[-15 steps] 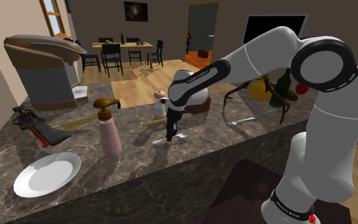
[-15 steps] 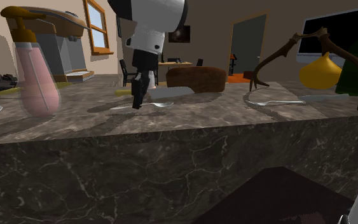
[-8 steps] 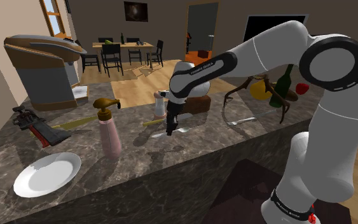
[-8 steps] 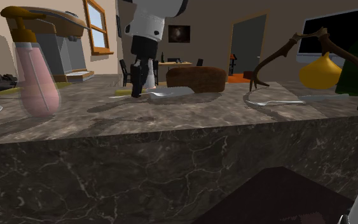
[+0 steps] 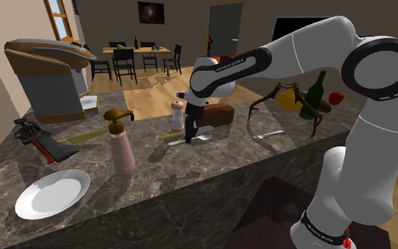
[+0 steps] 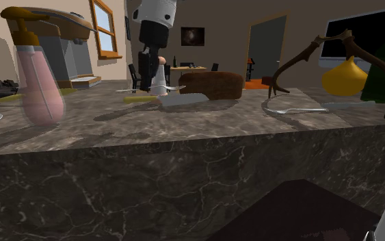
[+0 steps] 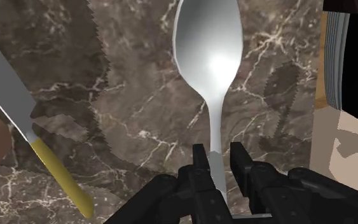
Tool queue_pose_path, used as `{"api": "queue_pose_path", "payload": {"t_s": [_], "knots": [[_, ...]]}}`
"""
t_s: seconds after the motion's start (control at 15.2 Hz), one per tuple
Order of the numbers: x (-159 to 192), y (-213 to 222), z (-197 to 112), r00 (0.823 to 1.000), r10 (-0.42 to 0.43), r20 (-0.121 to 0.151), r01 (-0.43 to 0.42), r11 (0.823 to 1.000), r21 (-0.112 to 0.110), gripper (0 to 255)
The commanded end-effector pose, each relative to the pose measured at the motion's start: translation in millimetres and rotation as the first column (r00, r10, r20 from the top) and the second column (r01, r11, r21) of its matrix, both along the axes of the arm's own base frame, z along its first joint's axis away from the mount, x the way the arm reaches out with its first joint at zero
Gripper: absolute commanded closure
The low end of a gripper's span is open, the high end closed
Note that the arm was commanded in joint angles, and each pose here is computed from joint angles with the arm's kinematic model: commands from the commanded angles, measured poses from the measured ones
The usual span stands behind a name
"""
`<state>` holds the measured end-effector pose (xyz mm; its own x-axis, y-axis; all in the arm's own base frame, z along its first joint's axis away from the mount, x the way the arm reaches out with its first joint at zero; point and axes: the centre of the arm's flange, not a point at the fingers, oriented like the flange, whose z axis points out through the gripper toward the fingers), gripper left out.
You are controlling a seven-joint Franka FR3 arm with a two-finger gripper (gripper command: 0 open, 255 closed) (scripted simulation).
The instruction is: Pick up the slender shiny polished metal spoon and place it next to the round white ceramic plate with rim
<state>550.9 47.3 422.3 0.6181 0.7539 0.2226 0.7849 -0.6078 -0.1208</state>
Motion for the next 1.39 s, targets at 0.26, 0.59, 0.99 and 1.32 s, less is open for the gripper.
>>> {"api": "queue_pose_path", "payload": {"t_s": [0.26,0.59,0.99,1.32], "knots": [[45,48,4,1.000,0.000,0.000,0.000,1.000,0.000,255],[91,96,5,1.000,0.000,0.000,0.000,1.000,0.000,255],[146,153,5,1.000,0.000,0.000,0.000,1.000,0.000,255],[187,196,5,1.000,0.000,0.000,0.000,1.000,0.000,255]]}}
